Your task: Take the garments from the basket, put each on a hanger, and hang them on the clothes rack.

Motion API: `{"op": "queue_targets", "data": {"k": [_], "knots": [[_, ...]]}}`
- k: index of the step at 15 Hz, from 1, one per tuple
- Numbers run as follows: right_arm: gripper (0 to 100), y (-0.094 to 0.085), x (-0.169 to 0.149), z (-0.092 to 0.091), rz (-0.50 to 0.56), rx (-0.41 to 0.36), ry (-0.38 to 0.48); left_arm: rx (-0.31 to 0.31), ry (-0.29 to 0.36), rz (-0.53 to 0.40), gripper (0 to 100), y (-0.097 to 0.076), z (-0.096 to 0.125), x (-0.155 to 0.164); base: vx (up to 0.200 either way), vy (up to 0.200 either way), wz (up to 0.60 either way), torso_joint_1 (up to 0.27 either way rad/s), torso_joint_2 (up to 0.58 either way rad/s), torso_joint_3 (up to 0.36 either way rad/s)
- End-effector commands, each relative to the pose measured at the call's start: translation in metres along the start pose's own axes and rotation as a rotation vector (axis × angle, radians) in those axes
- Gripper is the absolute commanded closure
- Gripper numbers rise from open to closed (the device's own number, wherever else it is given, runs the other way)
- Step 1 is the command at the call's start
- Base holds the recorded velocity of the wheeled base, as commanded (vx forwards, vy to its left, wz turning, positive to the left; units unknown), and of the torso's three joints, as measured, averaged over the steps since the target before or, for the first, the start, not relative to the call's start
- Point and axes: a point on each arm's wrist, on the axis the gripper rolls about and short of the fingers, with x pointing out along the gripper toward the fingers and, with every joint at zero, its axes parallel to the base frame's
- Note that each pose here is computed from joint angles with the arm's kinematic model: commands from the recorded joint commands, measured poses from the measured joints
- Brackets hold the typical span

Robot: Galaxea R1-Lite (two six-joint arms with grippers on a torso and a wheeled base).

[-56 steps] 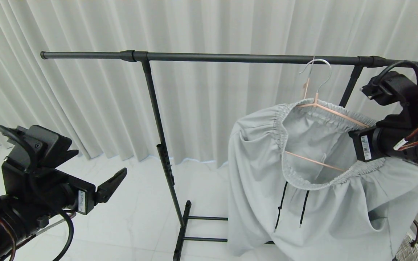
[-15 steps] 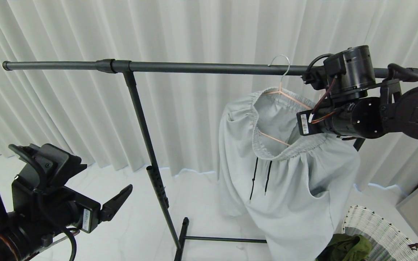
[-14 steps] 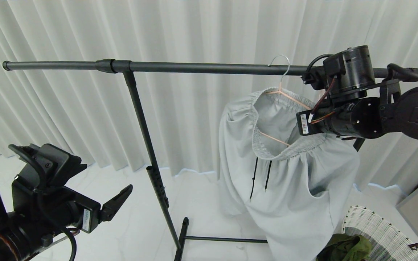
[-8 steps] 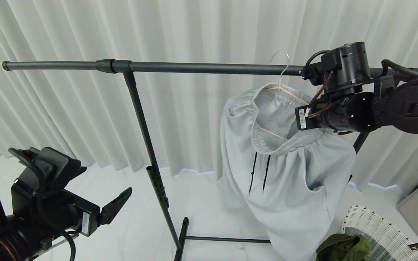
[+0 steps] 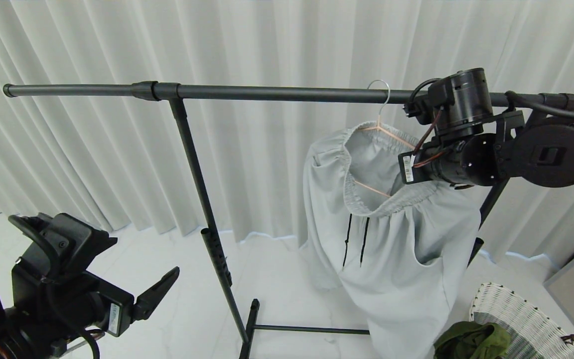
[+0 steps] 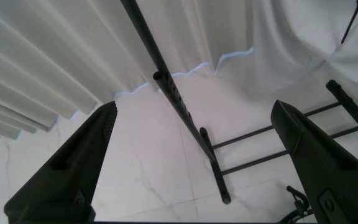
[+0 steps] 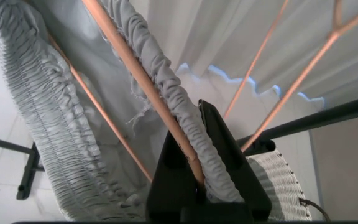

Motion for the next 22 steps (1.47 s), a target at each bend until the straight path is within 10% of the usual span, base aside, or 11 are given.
{"op": "queue_targets", "data": {"k": [1, 4, 5, 16, 22], "knots": [[100, 0.003, -0.003, 0.0, 0.01, -0.003, -0.004, 0.0, 0.0, 0.0, 0, 0.0, 0.0, 0.0, 0.0, 0.0, 0.0, 0.0, 0.0, 0.0], [100, 0.014, -0.011, -0.001, 0.047, -0.018, -0.011, 0.0, 0.0, 0.0, 0, 0.0, 0.0, 0.0, 0.0, 0.0, 0.0, 0.0, 0.0, 0.0], [0, 0.018, -0.013, -0.001, 0.056, -0.023, -0.011, 0.0, 0.001, 0.001, 0, 0.0, 0.0, 0.0, 0.0, 0.0, 0.0, 0.0, 0.0, 0.0], [0, -0.022, -0.095, 0.007, 0.121, 0.01, -0.08, -0.013, 0.019, 0.043, 0, 0.007, -0.003, 0.001, 0.0, 0.0, 0.0, 0.0, 0.0, 0.0], [0, -0.102, -0.134, -0.053, -0.026, -0.16, 0.014, -0.019, 0.034, 0.109, 0, 0.013, -0.008, -0.005, -0.033, 0.0, 0.0, 0.0, 0.0, 0.0]]}}
